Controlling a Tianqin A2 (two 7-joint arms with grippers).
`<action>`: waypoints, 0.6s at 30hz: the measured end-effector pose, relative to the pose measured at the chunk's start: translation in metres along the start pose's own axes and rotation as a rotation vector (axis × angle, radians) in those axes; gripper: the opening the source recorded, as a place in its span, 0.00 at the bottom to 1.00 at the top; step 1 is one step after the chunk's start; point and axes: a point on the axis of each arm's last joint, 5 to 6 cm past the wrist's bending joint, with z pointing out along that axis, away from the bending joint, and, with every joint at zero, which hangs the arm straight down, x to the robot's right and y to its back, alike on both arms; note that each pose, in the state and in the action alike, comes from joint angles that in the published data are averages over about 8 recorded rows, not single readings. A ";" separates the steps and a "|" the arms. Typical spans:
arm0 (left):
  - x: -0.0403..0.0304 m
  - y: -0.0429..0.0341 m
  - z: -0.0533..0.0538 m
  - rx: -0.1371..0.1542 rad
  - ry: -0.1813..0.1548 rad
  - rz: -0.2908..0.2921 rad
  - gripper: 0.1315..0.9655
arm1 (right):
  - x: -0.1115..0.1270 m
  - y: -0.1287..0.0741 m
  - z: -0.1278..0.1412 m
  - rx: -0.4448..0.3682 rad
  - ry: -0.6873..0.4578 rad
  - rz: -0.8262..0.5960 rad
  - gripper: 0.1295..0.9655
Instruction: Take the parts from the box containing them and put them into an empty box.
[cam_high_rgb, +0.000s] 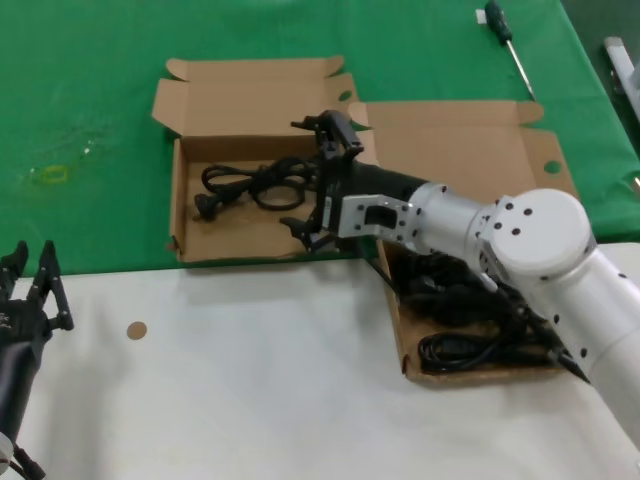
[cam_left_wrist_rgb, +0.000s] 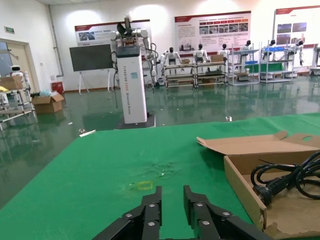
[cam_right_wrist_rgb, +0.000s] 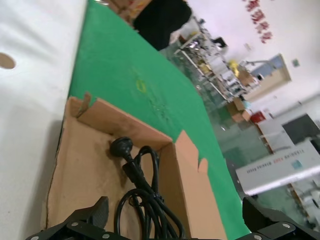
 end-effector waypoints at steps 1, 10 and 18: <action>0.0000 0.0000 0.000 0.000 0.000 0.000 0.10 | -0.002 0.000 -0.001 -0.002 0.007 0.016 0.93; 0.0000 0.0000 0.000 0.000 0.000 0.000 0.19 | -0.022 0.004 -0.018 -0.021 0.079 0.174 0.99; 0.0000 0.0000 0.000 0.000 0.000 0.000 0.37 | -0.039 0.007 -0.034 -0.042 0.146 0.316 1.00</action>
